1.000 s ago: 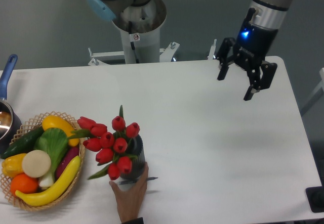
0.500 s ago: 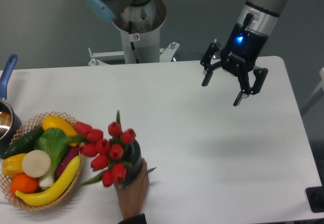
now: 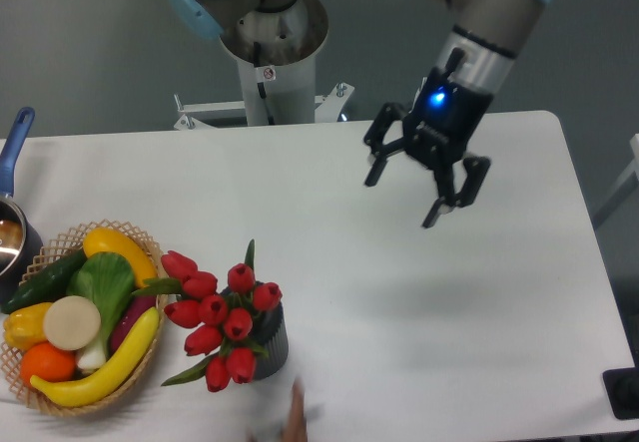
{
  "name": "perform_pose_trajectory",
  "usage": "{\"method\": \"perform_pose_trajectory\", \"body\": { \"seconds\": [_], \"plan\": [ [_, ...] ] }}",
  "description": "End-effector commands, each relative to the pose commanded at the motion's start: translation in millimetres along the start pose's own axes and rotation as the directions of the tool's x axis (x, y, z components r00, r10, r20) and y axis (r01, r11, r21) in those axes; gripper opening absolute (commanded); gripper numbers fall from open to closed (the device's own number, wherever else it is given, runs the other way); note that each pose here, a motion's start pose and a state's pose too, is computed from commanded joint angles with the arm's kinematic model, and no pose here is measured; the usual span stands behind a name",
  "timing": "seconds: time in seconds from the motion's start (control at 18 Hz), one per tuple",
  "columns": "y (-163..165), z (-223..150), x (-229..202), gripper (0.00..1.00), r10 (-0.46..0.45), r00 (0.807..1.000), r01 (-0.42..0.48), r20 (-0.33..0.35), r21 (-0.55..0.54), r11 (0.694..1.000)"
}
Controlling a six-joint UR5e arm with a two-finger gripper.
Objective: Pick up the flowers from the vase
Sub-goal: 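Move the open gripper toward the red tulips in the grey vase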
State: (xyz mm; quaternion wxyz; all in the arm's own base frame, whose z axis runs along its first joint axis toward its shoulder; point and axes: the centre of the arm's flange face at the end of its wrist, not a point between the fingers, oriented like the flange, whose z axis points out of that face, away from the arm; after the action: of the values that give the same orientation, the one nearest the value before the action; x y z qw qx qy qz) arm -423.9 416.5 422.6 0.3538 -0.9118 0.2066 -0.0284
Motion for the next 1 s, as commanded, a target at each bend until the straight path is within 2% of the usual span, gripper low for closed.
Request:
{"method": "perform_pose_trajectory", "body": {
  "seconds": [0.17, 0.28, 0.56, 0.78, 1.0],
  "plan": [
    [-11, 16, 4, 1.0, -0.048, 0.998, 0.051, -0.036, 0.073, 0.996],
    [-4, 32, 9, 1.0, -0.079, 0.994, 0.09, -0.075, 0.147, 0.985],
    [3, 57, 22, 1.0, -0.072, 0.994, 0.091, -0.087, 0.241, 0.966],
    [-4, 77, 24, 1.0, -0.134, 0.982, 0.166, -0.136, 0.263, 0.95],
    [-12, 102, 24, 1.0, -0.112, 0.985, 0.143, -0.131, 0.26, 0.955]
  ]
}}
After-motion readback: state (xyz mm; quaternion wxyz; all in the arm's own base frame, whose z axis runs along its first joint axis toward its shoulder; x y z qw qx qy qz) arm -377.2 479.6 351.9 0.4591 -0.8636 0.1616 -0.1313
